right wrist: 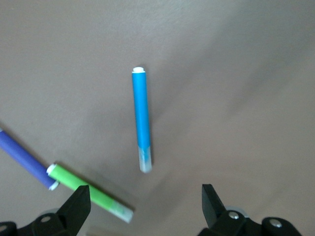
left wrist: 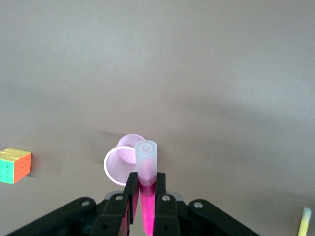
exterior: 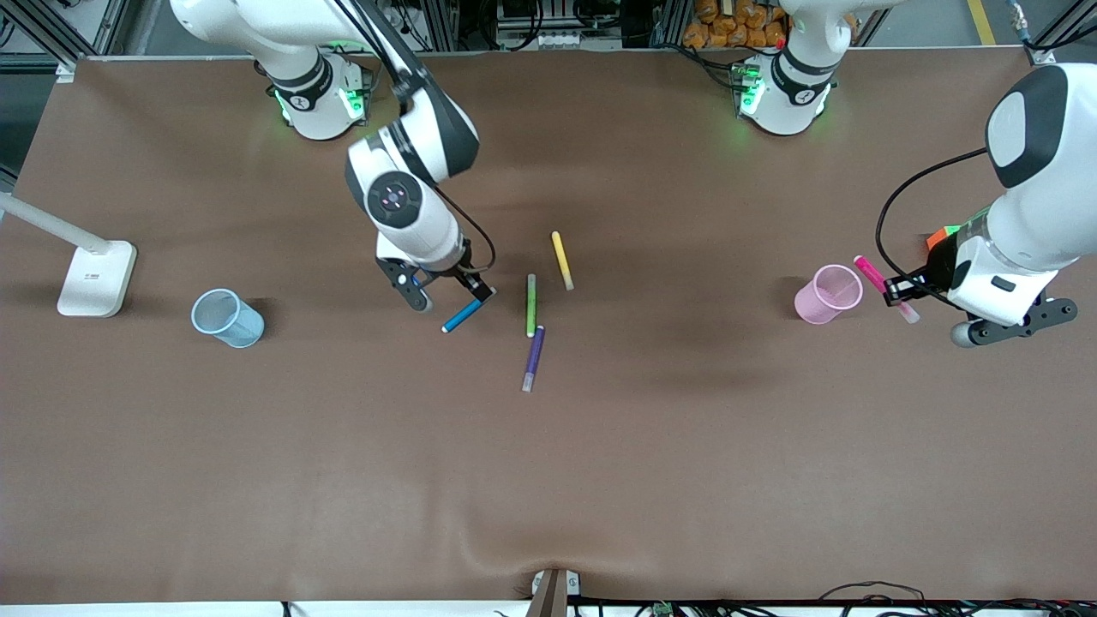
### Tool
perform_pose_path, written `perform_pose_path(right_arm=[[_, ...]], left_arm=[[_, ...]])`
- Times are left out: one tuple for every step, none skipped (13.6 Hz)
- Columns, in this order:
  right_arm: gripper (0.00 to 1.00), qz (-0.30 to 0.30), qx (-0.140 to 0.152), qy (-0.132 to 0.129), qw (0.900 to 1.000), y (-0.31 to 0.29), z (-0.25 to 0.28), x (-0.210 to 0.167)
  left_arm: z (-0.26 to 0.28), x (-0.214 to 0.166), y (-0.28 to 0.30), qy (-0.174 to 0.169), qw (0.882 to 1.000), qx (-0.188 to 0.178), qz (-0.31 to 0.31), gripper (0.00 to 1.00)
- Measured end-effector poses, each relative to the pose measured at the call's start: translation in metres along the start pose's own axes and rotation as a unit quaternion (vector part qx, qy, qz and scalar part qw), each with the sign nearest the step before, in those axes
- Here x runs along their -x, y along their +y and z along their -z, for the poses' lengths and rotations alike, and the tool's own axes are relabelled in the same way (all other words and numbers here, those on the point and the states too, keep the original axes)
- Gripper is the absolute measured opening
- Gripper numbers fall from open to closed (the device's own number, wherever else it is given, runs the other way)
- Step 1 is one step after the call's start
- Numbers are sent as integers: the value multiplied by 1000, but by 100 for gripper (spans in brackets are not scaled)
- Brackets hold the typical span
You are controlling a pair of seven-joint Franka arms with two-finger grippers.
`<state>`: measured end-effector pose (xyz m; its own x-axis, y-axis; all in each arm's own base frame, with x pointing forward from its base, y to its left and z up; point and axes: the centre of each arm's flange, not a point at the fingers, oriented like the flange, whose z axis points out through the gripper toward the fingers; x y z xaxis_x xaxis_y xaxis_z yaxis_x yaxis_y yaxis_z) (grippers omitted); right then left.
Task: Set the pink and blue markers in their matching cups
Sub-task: 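Lift the pink marker while the right gripper grasps the blue marker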
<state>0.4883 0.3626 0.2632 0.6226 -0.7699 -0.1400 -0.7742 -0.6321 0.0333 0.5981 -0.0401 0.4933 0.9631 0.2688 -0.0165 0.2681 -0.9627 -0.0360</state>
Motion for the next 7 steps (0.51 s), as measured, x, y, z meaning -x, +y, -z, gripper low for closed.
perform_pose_path(right_arm=[[100,-2,-1,4,1000,-2,-14,-1],[100,-4,0,7,1000,-2,-28,-1],[100,-3,1,9,1000,-3,-41,-1],[94,-3,1,12,1000,-3,-49,1],[94,-4,-1,13,1000,-4,-55,5],[89,-4,0,14,1000,-4,-60,9],[78,-5,1,15,1000,-4,-64,12]], left_arm=[[-5,-2,-7,8,1000,2,6,17],[-11,-2,-14,16,1000,5,11,17],[-17,0,-20,25,1000,6,16,17],[-23,2,-24,31,999,8,19,17],[-28,5,-27,36,999,8,21,17],[-32,7,-28,42,999,10,21,17],[-37,9,-28,50,998,12,21,17]])
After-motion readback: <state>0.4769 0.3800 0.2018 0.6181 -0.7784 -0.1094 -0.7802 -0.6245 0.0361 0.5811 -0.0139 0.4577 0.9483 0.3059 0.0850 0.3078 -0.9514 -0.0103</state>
